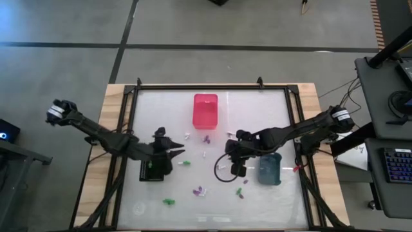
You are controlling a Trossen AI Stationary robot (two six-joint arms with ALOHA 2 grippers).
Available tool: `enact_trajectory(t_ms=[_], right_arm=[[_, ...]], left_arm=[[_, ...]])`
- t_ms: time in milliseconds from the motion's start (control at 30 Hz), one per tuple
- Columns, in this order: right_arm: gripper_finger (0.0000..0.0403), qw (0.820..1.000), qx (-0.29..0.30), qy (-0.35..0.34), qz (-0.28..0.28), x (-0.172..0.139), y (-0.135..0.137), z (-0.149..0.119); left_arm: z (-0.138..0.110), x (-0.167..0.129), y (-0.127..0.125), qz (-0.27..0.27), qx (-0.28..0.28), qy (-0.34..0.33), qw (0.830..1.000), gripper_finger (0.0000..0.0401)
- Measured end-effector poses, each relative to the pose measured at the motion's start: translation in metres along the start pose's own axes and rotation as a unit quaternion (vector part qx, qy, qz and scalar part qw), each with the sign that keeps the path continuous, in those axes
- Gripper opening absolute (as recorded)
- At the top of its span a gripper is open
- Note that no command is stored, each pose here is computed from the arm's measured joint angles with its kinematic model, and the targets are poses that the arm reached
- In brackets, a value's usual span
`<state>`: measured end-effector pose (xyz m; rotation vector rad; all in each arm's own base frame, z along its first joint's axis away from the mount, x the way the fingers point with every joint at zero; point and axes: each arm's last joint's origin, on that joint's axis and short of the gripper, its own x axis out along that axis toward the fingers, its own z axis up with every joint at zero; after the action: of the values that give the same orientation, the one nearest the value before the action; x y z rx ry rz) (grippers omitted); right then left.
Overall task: Sort Halloween decoration
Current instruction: Put the bone toy into the red bin
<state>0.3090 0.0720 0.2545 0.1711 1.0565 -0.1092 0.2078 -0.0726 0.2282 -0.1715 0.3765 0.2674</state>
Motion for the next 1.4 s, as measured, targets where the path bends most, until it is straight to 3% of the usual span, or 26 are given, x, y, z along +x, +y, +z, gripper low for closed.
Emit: enact_trajectory(t_ms=[167, 367, 500, 767, 867, 1100, 1233, 1400], right_arm=[[0.0104, 1.000, -0.003, 0.009, -0.012, -0.005, -0.003, -0.004], [0.0106, 0.999, -0.003, -0.018, -0.044, -0.018, -0.009, -0.013], [0.0105, 0.998, 0.004, -0.057, -0.037, -0.024, -0.016, -0.024], [0.0094, 0.987, 0.025, -0.156, 0.006, -0.032, -0.026, -0.046], [0.0091, 0.983, 0.029, -0.180, 0.017, -0.032, -0.028, -0.051], [0.0089, 0.981, 0.031, -0.190, 0.021, -0.027, -0.030, -0.057], [0.0089, 0.982, 0.031, -0.188, 0.010, -0.024, -0.031, -0.057], [0.0089, 0.981, 0.032, -0.189, 0.006, -0.023, -0.030, -0.057]], left_arm=[[-0.006, 0.016, 0.004, 0.048, 0.035, 0.104, 0.993, 0.0077], [-0.022, 0.047, 0.014, -0.010, 0.067, 0.190, 0.979, 0.0077], [-0.033, 0.060, 0.027, -0.009, 0.094, 0.217, 0.972, 0.0077], [-0.033, 0.068, 0.039, -0.032, 0.166, 0.196, 0.966, 0.0077], [-0.033, 0.068, 0.047, -0.039, 0.166, 0.182, 0.968, 0.0077], [-0.044, 0.073, 0.073, 0.014, 0.124, 0.179, 0.976, 0.0077], [-0.051, 0.073, 0.082, 0.097, 0.098, 0.171, 0.976, 0.0077], [-0.054, 0.077, 0.082, 0.100, 0.095, 0.167, 0.976, 0.0078]])
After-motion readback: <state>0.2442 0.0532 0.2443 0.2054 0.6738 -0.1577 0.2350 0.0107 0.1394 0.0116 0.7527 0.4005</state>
